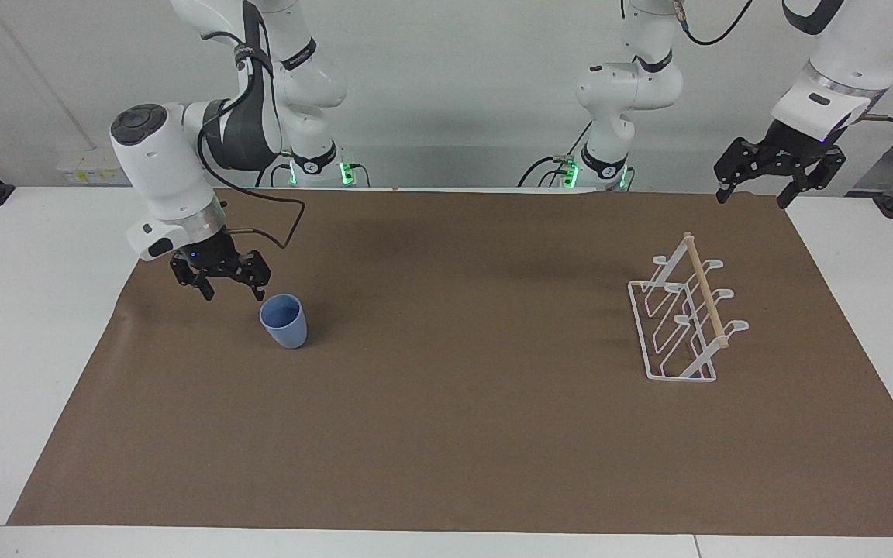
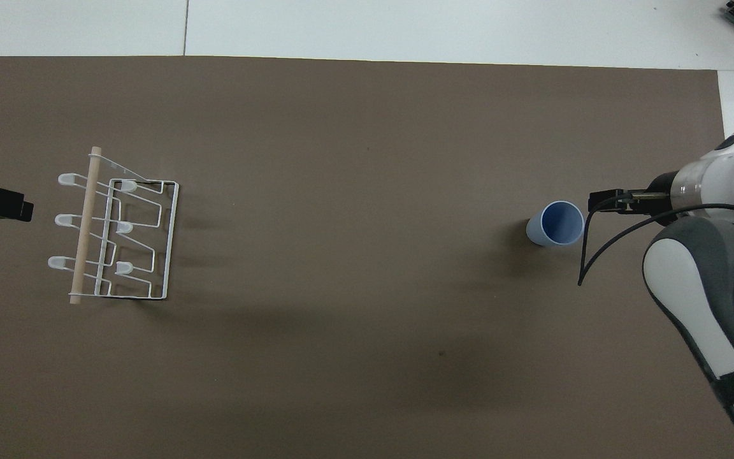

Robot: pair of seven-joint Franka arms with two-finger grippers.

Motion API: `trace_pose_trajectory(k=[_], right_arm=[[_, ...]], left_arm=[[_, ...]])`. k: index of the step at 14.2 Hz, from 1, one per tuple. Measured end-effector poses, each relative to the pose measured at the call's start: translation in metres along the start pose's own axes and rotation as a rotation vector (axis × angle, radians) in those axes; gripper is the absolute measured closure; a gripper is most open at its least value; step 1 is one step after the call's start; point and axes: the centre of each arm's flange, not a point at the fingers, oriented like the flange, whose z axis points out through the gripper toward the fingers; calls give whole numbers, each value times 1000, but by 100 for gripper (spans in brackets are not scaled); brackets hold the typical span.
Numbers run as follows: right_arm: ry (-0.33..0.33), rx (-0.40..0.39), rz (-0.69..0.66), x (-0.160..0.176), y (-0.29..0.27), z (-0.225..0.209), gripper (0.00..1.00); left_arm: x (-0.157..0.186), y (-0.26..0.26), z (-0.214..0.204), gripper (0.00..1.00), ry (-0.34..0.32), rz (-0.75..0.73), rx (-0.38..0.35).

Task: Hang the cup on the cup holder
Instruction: 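Reach the right gripper toward the rim of the blue cup, then close the right gripper on the blue cup's rim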

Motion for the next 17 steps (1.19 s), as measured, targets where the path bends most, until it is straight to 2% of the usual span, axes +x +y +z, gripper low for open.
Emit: trace_pose_trajectory(k=[7,17], right_arm=[[-51,-2,-19,-15,1,24,0],[-52,-3,-14,-27,4,53,0]], left_arm=[[0,0,0,0,0,0,0],[0,0,0,0,0,0,0]])
